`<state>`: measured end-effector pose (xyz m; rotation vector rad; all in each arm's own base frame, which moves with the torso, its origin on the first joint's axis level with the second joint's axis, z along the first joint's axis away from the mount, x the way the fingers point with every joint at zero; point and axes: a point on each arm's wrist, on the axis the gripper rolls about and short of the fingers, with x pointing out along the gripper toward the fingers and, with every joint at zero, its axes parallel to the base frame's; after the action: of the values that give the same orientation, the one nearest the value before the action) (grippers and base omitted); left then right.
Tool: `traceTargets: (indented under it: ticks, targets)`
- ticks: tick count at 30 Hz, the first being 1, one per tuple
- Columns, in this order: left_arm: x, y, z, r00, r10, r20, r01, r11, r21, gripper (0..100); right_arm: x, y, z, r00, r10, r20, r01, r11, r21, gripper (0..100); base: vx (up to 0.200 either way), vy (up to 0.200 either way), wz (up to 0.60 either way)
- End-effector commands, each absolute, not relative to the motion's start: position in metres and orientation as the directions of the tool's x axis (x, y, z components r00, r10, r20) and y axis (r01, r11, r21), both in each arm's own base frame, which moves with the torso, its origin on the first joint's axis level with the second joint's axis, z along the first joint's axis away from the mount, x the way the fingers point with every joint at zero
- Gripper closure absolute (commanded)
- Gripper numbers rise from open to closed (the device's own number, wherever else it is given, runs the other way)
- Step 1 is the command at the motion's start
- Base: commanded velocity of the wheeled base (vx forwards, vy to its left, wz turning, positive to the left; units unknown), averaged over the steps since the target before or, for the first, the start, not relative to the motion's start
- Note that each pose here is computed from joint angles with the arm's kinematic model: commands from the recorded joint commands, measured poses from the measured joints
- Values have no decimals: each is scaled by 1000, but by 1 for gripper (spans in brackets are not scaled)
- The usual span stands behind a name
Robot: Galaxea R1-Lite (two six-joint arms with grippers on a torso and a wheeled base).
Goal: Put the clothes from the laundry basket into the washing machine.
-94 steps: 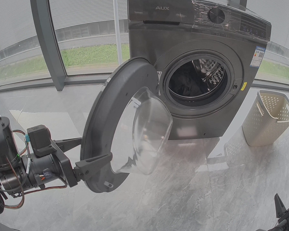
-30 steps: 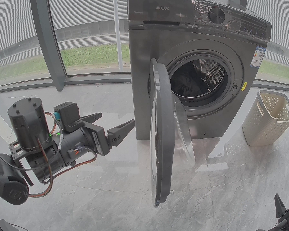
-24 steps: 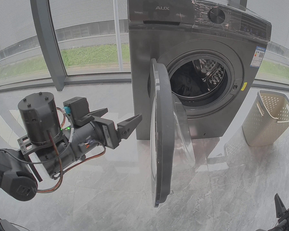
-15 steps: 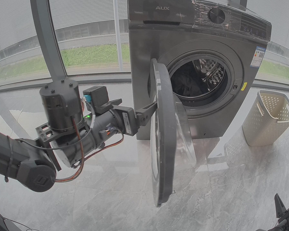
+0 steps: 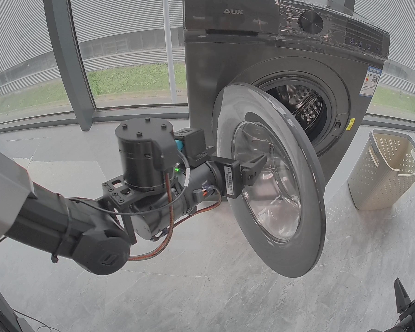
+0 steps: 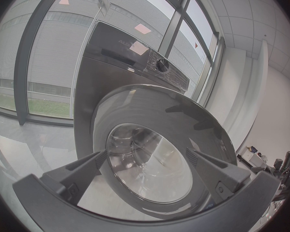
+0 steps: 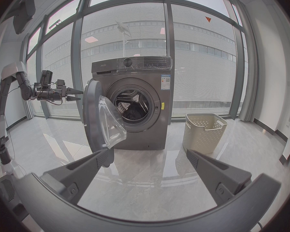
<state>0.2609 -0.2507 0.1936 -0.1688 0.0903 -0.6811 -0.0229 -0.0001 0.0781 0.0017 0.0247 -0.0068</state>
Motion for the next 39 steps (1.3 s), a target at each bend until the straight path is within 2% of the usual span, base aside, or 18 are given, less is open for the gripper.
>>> traceTargets:
  ticks: [1,10,14,15,17,21,30,32,34,35,36,38,39]
  targets:
    - [274,-265,186,772,-635,-29,620,762,-185,0,-24,0,76,1000,-6,-17,6,1000,1,0,0,0,0]
    - [303,-293,188,772,-636,6,625,757,-193,0,-24,0,76,1000,-6,-17,6,1000,1,0,0,0,0]
    - [310,-301,193,773,-634,3,614,747,-257,0,-24,0,76,1000,-6,-17,6,1000,1,0,0,0,0]
    - [313,-304,196,780,-626,-12,594,745,-304,0,-24,0,76,1000,-6,-17,6,1000,1,0,0,0,0]
    - [315,-305,200,790,-613,-18,571,746,-342,0,-24,0,76,1000,-6,-17,6,1000,1,0,0,0,0]
    - [319,-302,201,799,-601,-12,558,750,-356,0,-23,0,75,1000,-6,-18,6,1000,1,0,0,0,0]
    - [267,-258,201,798,-597,-85,540,771,-338,0,-24,0,76,1000,-6,-17,6,1000,1,0,0,0,0]
    - [234,-230,204,791,-601,-112,544,776,-319,0,-24,0,76,1000,-6,-17,6,1000,1,0,0,0,0]
    - [223,-218,203,793,-597,-121,544,784,-300,0,-24,0,76,1000,-6,-17,6,1000,1,0,0,0,0]
    - [208,-202,202,799,-587,-129,540,795,-276,0,-24,0,76,1000,-6,-17,6,1000,1,0,0,0,0]
    - [207,-200,203,799,-587,-129,541,795,-274,0,-23,0,75,1000,-6,-18,6,1000,1,0,0,0,0]
    - [179,-170,200,814,-566,-131,527,814,-245,0,-24,0,76,1000,-6,-17,6,1000,1,0,0,0,0]
    - [179,-170,200,814,-566,-131,527,814,-245,0,-24,0,76,1000,-6,-17,6,1000,1,0,0,0,0]
